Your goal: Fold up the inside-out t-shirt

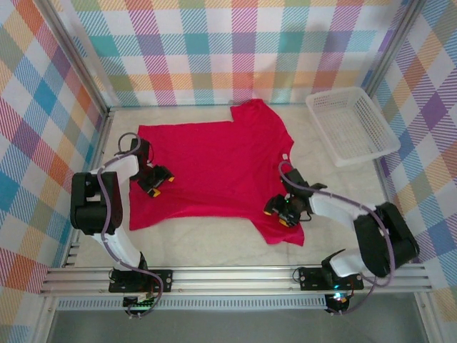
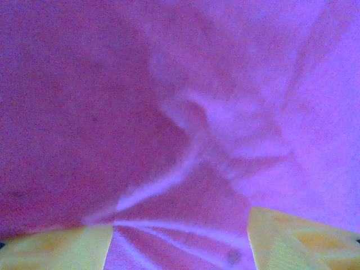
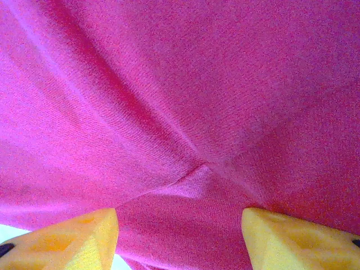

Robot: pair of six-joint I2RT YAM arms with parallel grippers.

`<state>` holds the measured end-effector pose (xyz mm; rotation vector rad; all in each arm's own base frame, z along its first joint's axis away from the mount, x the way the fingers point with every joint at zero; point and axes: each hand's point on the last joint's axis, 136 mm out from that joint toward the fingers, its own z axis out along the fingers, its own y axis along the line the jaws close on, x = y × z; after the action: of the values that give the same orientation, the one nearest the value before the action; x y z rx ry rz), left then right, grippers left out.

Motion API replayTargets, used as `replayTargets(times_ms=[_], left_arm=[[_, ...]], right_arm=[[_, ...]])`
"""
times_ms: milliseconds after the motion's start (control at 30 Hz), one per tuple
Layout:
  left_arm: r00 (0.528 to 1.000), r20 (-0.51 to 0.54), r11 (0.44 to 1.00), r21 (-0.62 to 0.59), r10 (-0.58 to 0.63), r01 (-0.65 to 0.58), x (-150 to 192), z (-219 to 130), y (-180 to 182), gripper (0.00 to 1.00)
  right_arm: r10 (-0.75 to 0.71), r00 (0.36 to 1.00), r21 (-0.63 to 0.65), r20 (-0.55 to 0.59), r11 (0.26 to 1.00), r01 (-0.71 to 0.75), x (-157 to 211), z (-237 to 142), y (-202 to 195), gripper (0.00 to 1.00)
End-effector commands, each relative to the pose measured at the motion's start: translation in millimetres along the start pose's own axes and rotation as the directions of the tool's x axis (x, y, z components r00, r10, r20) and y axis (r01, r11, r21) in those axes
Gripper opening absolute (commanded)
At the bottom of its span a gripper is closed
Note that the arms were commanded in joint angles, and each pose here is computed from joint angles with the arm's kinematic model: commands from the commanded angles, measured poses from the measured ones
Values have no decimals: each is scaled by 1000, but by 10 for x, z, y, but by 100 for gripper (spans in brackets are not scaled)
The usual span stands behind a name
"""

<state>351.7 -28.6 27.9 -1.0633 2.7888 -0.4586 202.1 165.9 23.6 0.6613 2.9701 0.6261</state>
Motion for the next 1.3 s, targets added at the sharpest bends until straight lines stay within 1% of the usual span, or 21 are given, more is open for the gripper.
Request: replayTargets(times_ms=[0, 67, 167, 200, 267, 300, 333, 433, 533, 633, 700, 800, 900, 1000, 1067, 1133, 1200, 1267], left_arm=[[999, 37, 995, -101, 15, -11, -100, -111, 174, 65], [997, 77, 988, -154, 3, 9, -95, -341, 262, 61], [991, 130, 977, -213, 1, 27, -6, -691, 416, 59], [989, 147, 974, -225, -4, 37, 44, -798, 484, 59], [986, 166, 969, -237, -29, 68, 156, -946, 636, 60], [985, 166, 970, -227, -49, 86, 225, -987, 704, 61], [985, 156, 972, -214, -68, 101, 302, -1006, 766, 61], [986, 112, 969, -199, -125, 145, 530, -966, 949, 60], [981, 100, 957, -221, -168, 186, 687, -877, 1136, 59], [978, 82, 954, -219, -193, 206, 793, -758, 1237, 59], [976, 57, 957, -189, -212, 219, 829, -678, 1198, 58], [974, 53, 951, -209, -222, 228, 818, -573, 1252, 57], [973, 66, 942, -243, -223, 233, 773, -479, 1330, 56], [970, 84, 937, -250, -230, 244, 705, -377, 1364, 53], [968, 90, 934, -256, -234, 249, 645, -340, 1366, 50], [969, 86, 936, -253, -230, 245, 592, -322, 1329, 46], [970, 84, 938, -248, -227, 241, 560, -321, 1297, 43], [970, 89, 939, -245, -225, 241, 543, -330, 1287, 41]], right_arm=[[45, 999, 116, 7, 992, -45, 145, -172, -306, 62], [-13, 997, 80, 72, 997, 7, 57, -417, -167, 63], [-76, 986, 67, 151, 996, 67, -22, -727, -69, 64], [-85, 984, 89, 159, 993, 72, -23, -785, -107, 62], [-86, 984, 146, 158, 987, 63, 4, -832, -238, 55], [-84, 986, 173, 141, 983, 59, 42, -829, -311, 52], [-76, 990, 202, 119, 978, 51, 92, -821, -391, 52], [-52, 998, 250, 43, 968, 39, 256, -749, -571, 50], [-22, 1000, 286, -14, 958, 25, 410, -685, -758, 48], [5, 998, 285, -63, 958, 14, 558, -621, -875, 49], [17, 996, 268, -87, 963, 7, 637, -578, -910, 50], [27, 993, 242, -112, 970, 1, 712, -544, -922, 51], [32, 991, 249, -130, 969, 1, 769, -544, -969, 51], [34, 990, 251, -140, 968, 3, 823, -550, -1018, 48], [26, 991, 240, -132, 971, 7, 822, -540, -1028, 43], [23, 992, 223, -125, 975, 6, 809, -517, -1005, 36], [28, 991, 202, -132, 979, 0, 807, -469, -966, 33], [33, 989, 184, -141, 983, -6, 802, -399, -934, 33]])
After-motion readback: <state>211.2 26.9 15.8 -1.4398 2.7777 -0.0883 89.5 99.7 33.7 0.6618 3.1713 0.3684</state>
